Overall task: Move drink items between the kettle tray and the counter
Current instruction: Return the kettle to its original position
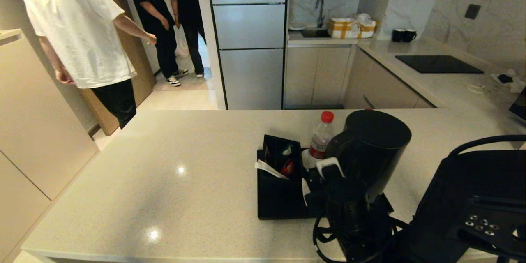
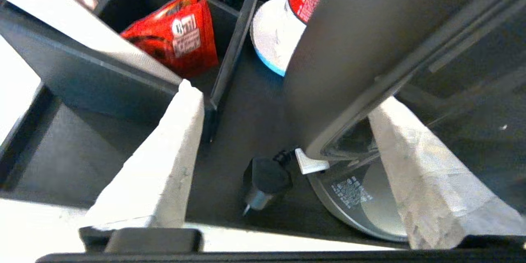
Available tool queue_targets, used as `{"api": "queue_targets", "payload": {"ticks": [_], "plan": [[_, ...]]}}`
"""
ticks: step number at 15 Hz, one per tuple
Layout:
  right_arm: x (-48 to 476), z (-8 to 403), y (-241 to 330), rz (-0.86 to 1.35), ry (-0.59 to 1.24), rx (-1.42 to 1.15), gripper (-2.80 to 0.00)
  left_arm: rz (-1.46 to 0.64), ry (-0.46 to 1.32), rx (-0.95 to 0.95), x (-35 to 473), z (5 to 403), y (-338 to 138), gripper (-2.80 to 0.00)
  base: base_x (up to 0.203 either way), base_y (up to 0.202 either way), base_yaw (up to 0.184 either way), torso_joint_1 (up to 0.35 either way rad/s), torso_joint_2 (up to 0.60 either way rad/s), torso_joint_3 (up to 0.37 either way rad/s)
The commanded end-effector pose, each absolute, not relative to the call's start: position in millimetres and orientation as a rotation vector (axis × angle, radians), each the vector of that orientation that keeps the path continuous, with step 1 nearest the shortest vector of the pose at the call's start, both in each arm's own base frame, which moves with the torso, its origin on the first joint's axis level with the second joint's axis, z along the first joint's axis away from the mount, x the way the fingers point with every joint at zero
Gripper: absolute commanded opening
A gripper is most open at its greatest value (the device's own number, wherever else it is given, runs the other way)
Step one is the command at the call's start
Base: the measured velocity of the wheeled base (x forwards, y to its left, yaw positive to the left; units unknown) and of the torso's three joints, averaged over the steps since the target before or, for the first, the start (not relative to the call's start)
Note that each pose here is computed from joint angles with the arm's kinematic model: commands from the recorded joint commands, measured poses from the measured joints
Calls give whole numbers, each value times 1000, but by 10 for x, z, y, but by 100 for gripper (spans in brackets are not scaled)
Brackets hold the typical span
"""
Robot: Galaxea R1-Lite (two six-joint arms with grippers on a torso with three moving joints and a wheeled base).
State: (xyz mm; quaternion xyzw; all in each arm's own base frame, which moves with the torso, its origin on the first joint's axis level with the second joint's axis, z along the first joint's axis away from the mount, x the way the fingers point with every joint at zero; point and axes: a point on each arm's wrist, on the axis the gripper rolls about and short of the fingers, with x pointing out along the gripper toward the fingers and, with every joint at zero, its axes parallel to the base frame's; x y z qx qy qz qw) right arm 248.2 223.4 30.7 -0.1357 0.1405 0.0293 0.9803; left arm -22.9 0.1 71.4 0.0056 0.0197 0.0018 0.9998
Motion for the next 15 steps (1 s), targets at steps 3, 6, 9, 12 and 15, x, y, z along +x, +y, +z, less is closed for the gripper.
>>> {"api": "queue_targets", "payload": {"ticks": [3,6,9,12,15], "plan": [[2416,270,2260,78,283,-279,0,4,39,11,-230,714,1,-280,0,0,0,0,0,0],[2308,238,2239,120,290,-284,0,4,38,11,-230,714,1,-280,0,0,0,0,0,0],[2247,223,2206,150,266,-254,0,4,38,11,-230,714,1,-280,0,0,0,0,0,0],[2231,247,2185,148,256,-194,0,4,40,11,-229,714,1,-280,0,0,0,0,0,0],[2192,267,2151,180,244,-148,0,4,40,11,-229,714,1,-280,0,0,0,0,0,0]]}}
